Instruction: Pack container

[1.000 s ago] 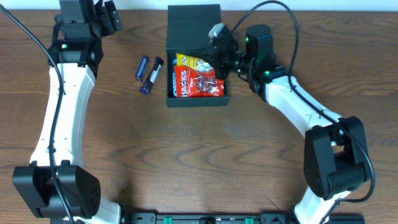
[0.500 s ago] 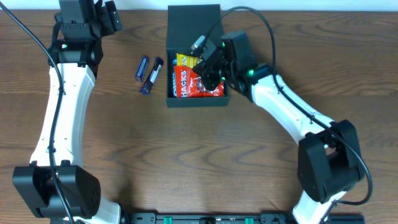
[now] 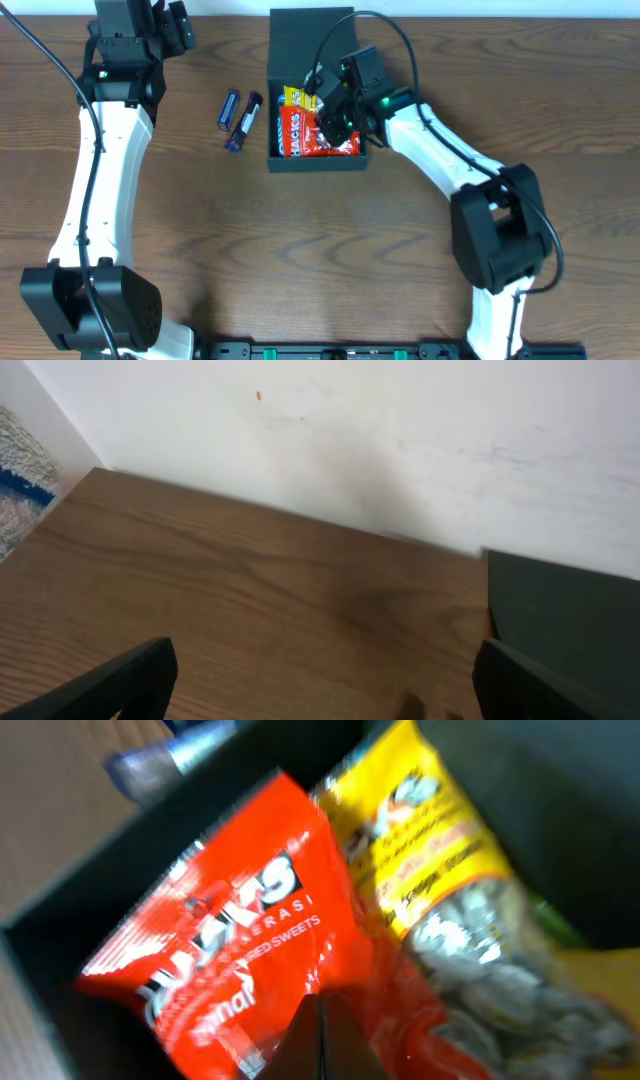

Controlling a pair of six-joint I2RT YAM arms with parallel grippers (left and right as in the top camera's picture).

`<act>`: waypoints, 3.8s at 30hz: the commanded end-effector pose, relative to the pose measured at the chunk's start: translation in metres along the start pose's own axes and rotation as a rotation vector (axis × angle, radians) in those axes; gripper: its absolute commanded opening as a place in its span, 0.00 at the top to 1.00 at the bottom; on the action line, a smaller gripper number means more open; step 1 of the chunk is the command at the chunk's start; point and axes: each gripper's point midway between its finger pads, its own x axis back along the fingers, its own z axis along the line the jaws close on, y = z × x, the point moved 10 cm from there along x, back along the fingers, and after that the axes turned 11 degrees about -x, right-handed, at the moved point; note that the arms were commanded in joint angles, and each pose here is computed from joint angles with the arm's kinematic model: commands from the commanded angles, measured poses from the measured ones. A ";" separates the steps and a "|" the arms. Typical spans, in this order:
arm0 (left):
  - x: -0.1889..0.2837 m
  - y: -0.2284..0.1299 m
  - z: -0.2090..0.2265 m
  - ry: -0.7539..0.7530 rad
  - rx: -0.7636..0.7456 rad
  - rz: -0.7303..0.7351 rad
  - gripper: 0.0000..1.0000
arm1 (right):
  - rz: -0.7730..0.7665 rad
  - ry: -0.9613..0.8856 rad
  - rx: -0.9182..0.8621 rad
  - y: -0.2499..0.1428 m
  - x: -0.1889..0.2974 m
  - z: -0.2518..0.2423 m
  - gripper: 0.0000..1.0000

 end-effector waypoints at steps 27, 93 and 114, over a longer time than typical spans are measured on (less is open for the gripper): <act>0.013 0.012 0.005 0.011 0.000 -0.043 0.05 | 0.038 0.037 0.074 0.047 0.031 0.023 0.99; 0.011 0.009 0.016 0.030 -0.020 -0.025 0.05 | 0.433 -0.280 -0.054 -0.010 0.004 -0.015 0.99; -0.035 -0.040 -0.017 -0.239 -0.171 0.201 0.01 | -0.097 -0.246 -0.018 0.073 0.170 0.008 0.10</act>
